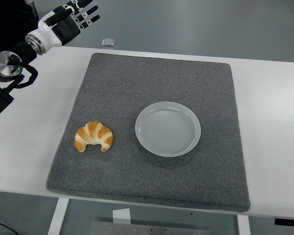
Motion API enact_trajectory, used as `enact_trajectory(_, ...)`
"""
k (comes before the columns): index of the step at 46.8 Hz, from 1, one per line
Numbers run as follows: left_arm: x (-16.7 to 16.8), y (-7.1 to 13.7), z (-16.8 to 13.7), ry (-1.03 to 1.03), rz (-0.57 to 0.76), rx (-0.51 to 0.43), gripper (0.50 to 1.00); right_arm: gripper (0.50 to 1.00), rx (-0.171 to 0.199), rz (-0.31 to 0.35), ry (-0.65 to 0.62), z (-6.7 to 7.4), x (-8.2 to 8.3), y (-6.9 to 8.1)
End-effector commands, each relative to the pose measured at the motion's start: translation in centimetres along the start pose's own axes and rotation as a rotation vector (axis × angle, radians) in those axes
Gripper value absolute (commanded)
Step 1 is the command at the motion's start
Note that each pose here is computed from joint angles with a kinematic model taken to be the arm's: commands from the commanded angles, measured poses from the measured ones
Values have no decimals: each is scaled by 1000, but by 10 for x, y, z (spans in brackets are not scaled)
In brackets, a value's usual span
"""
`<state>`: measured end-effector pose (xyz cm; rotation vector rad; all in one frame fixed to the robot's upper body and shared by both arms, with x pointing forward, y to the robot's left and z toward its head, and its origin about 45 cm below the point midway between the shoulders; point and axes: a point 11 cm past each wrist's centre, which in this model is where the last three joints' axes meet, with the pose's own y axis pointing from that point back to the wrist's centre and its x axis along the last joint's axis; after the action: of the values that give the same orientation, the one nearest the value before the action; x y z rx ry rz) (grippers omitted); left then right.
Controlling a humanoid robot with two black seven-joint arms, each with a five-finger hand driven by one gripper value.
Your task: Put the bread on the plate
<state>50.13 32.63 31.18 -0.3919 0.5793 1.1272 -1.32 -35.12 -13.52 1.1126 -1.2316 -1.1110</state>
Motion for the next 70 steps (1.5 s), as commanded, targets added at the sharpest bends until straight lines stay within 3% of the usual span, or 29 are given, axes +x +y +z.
enact_trajectory(1, 0, 0, 0, -1, 0, 2, 999, 952, -1, 0, 1, 0, 0, 0)
enact_trajectory(35, -1, 3, 7, -27, -11, -2, 996, 952, 0, 0, 0, 0, 0, 0)
enact_trajectory(46, -23, 13, 16, -267, -158, 45, 994, 952, 0, 0, 0, 0, 0, 0)
enact_trajectory(70, -46, 60, 51, -771, -232, 195, 996, 952, 0, 0, 0, 0, 0, 0)
